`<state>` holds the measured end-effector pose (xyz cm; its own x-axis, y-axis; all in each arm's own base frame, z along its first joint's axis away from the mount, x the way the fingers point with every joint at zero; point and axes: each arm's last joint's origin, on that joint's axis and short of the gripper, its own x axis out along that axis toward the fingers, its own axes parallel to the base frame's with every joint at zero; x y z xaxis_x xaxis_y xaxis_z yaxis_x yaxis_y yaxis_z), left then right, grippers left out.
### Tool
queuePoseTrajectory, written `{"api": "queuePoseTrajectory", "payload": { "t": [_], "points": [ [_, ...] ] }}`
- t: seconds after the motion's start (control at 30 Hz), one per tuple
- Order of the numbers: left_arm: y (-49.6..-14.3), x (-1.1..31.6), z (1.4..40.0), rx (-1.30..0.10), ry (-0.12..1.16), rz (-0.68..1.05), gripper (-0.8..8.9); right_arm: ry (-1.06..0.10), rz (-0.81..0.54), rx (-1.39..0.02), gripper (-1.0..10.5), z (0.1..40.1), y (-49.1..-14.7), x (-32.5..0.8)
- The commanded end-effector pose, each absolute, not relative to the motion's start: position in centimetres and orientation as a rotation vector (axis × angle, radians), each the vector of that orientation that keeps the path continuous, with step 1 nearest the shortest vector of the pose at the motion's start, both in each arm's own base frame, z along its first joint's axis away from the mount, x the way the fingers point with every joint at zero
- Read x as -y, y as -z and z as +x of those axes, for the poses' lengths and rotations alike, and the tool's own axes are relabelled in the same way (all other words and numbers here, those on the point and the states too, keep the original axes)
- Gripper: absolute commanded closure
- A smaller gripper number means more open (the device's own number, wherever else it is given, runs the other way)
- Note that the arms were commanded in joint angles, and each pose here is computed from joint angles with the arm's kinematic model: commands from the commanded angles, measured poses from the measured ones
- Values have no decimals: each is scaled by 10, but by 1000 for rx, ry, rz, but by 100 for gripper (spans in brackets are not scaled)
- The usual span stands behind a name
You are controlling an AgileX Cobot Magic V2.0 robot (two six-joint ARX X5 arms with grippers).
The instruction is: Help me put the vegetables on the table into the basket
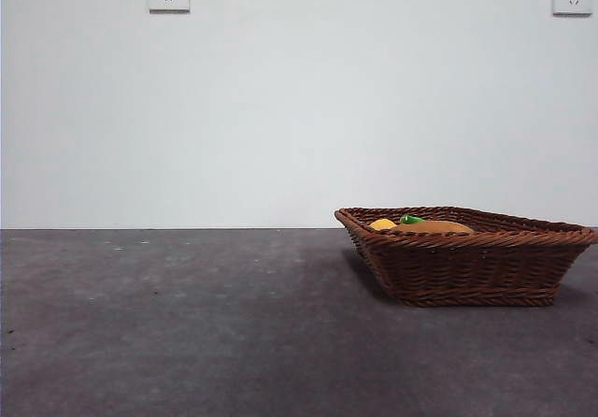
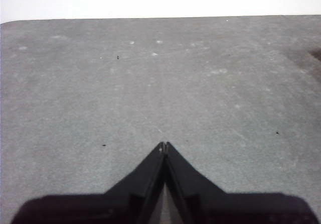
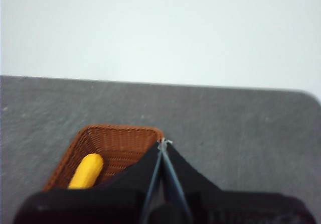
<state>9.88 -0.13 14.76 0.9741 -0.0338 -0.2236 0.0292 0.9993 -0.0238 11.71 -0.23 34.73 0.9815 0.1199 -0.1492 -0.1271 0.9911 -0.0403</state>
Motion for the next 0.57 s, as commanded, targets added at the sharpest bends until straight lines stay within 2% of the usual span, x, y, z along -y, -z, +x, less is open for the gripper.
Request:
{"api": "queuePoseTrajectory", "payload": {
  "t": [0.03,0.2,0.37,0.57],
  "points": [
    [-145,1,99,-231,33,-7,816,-82,-122,-9,946,97,-309,5],
    [-145,1,99,-231,33,-7,816,-38,-143,121,946,86,-256,7],
    [-145,1,99,-231,35,-7,816,-51,-135,78,946,89,-212,7],
    [-145,1,99,-231,36,-7,816,-55,-114,23,946,94,-185,7]
  ]
}}
